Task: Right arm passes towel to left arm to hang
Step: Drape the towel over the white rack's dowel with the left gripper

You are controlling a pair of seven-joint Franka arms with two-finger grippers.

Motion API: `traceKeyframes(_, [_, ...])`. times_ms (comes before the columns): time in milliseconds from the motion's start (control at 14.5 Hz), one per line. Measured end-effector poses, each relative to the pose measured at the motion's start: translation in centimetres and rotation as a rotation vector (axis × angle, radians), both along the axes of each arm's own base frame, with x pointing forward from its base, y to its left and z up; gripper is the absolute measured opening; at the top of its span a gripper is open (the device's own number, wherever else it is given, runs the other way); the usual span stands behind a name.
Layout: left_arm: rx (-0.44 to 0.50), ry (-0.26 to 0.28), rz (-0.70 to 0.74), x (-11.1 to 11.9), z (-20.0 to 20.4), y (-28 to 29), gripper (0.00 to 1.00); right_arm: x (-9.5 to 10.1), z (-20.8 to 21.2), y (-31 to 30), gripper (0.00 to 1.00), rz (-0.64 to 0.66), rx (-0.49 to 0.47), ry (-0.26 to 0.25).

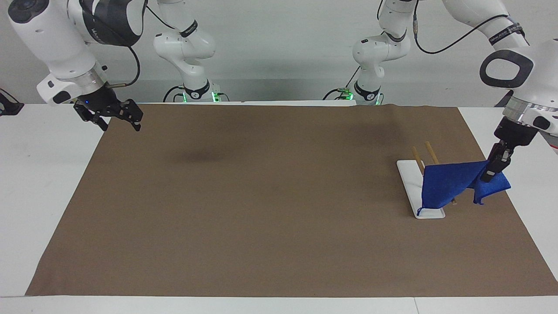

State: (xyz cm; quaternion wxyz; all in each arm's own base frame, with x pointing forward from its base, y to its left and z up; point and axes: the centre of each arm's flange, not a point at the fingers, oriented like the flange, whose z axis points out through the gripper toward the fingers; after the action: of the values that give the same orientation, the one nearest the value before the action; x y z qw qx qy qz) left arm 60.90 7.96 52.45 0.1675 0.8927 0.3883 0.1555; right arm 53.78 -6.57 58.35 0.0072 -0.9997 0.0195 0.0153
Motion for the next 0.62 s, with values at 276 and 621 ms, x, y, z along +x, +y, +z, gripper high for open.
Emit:
traceKeyframes(276, [0.008,0.053,0.015,-1.0,-2.3,1.2,0.02,0.0,0.0,0.1,1.0,0.002,0.0,0.0])
traceKeyframes(621, [0.041,0.131,-0.01,-2.8,-3.8,1.1,0.03,0.0,0.0,0.3,1.0,0.006,0.0,0.0])
